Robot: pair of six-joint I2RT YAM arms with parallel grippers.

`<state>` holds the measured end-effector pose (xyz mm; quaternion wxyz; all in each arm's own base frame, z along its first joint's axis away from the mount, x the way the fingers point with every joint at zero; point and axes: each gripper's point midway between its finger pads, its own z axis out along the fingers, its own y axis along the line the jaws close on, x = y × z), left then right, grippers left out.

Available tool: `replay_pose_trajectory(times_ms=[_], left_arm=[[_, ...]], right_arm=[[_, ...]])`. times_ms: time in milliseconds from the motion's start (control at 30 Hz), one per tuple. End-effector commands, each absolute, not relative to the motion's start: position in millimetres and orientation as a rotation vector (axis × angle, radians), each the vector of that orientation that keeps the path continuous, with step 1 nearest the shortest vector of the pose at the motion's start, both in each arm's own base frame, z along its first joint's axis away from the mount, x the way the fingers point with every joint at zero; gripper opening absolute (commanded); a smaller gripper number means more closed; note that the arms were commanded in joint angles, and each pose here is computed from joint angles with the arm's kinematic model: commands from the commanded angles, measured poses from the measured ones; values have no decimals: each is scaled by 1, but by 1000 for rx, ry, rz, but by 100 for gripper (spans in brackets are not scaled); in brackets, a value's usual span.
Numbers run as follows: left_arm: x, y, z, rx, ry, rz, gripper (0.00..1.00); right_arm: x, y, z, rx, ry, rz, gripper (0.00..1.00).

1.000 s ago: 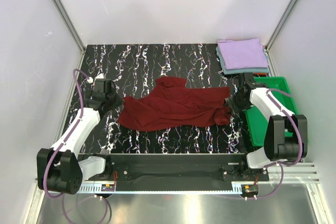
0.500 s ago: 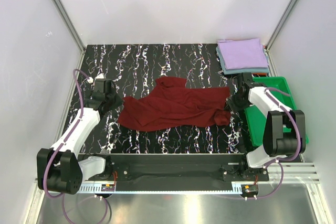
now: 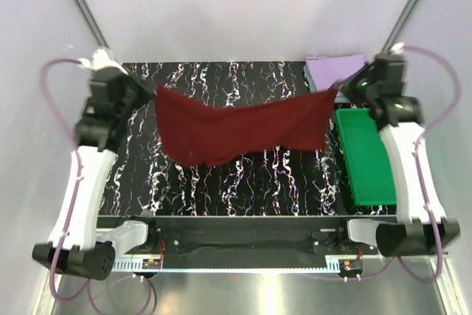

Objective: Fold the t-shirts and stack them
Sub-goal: Flatten the tshirt out

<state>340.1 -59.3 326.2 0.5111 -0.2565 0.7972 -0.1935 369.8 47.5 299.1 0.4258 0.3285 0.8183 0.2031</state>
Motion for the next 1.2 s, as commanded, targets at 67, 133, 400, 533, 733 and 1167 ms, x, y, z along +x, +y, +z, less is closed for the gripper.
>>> replay_pose_trajectory(times_ms=[67, 133, 400, 533, 733, 1167], left_arm=[[271, -46, 514, -523, 1518, -573, 0], [243, -43, 539, -499, 1475, -582, 0], [92, -39, 600, -373, 1203, -740, 0], [57, -40, 599, -344, 1200, -761, 0], [26, -38, 612, -316, 1180, -765, 0], [126, -36, 593, -331, 1356, -582, 0]], right_arm=[[302, 48, 470, 472, 1703, 554, 0], [270, 56, 502, 402, 1615, 619, 0], [117, 75, 566, 210, 1296, 796, 0], [58, 68, 572, 174, 1190, 764, 0], [25, 59, 577, 192, 1121, 730, 0], [135, 64, 553, 205, 1313, 681, 0]])
